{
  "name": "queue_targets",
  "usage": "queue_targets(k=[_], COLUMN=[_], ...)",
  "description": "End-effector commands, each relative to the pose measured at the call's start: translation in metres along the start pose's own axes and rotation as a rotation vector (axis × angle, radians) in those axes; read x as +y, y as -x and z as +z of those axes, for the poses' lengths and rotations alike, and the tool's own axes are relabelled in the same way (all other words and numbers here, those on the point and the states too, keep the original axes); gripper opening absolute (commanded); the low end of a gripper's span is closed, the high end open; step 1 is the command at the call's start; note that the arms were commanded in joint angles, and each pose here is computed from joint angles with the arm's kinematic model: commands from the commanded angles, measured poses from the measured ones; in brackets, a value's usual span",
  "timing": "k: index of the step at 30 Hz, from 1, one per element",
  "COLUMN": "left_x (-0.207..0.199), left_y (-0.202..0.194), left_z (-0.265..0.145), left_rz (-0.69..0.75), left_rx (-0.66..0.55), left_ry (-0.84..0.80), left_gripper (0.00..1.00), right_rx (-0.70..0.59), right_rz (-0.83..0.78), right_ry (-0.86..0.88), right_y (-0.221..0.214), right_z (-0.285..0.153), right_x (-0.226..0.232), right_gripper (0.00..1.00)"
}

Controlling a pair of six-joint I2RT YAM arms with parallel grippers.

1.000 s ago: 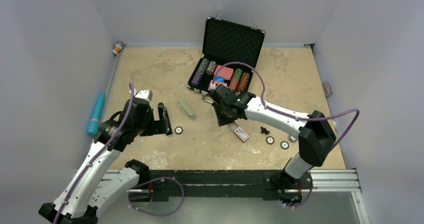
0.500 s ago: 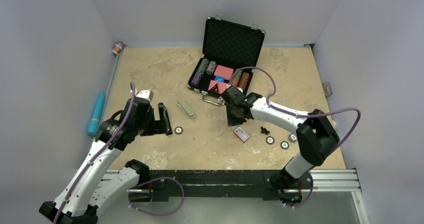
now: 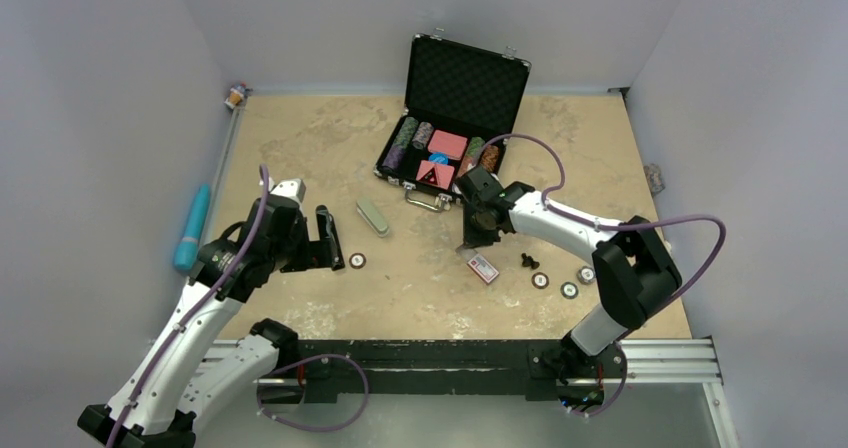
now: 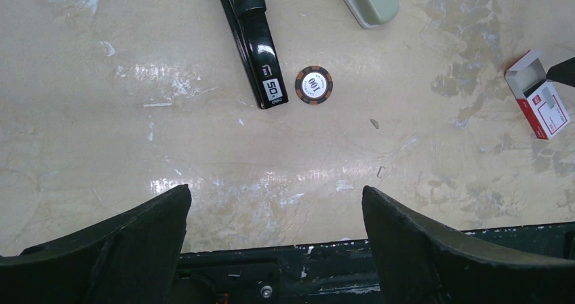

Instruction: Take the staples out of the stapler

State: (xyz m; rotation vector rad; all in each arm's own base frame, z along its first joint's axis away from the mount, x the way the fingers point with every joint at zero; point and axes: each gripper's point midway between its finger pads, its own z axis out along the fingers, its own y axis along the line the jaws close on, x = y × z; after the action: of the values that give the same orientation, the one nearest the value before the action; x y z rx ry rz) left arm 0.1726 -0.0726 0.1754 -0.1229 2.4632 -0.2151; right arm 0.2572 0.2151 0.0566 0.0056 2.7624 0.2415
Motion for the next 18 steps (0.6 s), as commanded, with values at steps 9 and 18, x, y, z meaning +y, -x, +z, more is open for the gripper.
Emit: queue_targets(k=[9,18], left_x=[0.000,0.001], left_y=[0.007,0.007], left_z=[-0.002,-0.002], left_rz=[0.005,0.004], left_rx=[-0.034,-0.033], left_ry=[-0.001,0.003], left_gripper=[1.00,1.00], right_rx=[0.015,0.024], right_rz=[-0.012,-0.018], right_ry=[0.008,-0.020], right_y=[-0.004,-0.006], right_z=[0.014,0.020], right_x=[0.001,-0.004], right_gripper=[0.14,0.14])
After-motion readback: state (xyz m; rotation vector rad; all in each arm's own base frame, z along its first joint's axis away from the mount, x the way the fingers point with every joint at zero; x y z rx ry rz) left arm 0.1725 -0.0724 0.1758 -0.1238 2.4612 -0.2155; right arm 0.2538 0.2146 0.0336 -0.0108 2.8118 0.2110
